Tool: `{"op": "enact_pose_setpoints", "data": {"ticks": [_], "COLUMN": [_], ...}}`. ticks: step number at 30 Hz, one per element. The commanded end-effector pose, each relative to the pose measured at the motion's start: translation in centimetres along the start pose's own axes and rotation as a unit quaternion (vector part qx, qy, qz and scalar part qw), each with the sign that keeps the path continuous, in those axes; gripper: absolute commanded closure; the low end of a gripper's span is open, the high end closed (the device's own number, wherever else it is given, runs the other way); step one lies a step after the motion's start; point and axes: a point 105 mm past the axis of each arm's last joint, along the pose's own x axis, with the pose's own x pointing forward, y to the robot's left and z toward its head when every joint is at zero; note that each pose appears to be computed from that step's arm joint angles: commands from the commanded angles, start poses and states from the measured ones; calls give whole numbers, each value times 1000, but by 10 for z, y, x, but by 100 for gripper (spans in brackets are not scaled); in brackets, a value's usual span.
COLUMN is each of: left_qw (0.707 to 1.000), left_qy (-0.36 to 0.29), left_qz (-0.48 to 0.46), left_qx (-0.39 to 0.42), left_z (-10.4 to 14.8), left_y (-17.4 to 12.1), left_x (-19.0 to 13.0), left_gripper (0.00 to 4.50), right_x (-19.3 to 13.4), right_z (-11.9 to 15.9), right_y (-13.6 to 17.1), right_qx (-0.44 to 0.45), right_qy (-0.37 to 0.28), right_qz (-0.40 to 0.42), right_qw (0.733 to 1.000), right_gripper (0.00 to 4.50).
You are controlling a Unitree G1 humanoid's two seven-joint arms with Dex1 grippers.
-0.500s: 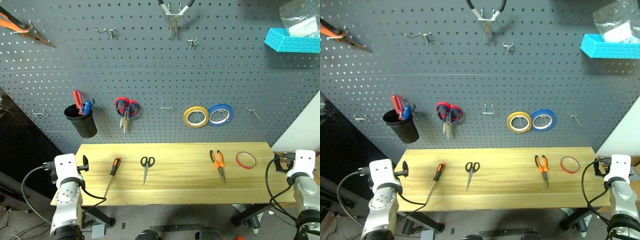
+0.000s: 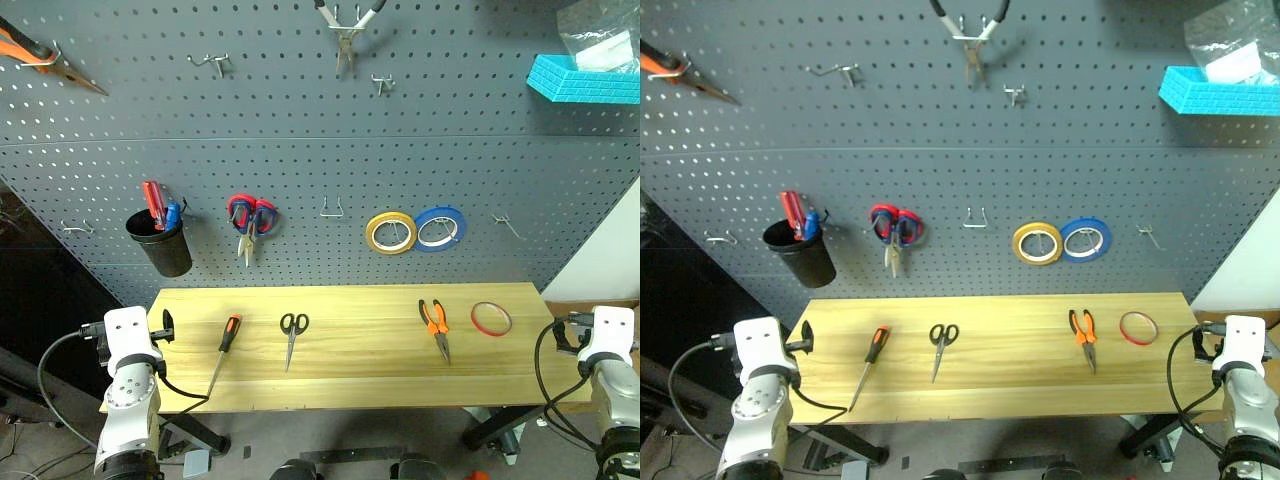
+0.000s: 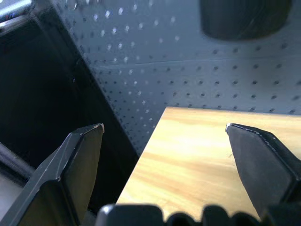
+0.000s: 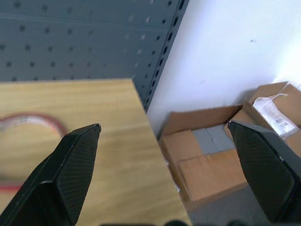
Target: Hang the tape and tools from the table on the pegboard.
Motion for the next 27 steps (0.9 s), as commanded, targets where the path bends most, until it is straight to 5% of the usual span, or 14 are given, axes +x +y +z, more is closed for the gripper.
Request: {"op": "enact_pose_setpoints", "data": {"ticks": [1, 9, 14, 19, 27], "left_qw": [998, 977, 932, 853, 714], "left_qy": [-38, -44, -64, -72, -101], "left_qz": [-44, -207, -354, -513, -684], "left_qx": [-14, -33, 52, 57, 110], "left_z": [29, 60, 82, 106, 130], "left_y": [-22, -88, -135, -184, -217], "left_x": [-1, -24, -44, -72, -125], "left_gripper": [2, 2, 2, 2, 2], "right_x": [-2, -20, -27, -15, 14], "right_z": [26, 57, 70, 90, 103], "right_y": [13, 61, 95, 113, 123], "right_qx": [-32, -65, -89, -140, -151], "right_qy": [-38, -61, -32, -28, 21], "right_qz": [54, 166, 255, 287, 311], "right_qw": [997, 982, 962, 947, 938], "right_gripper": [0, 0, 0, 0, 0]}}
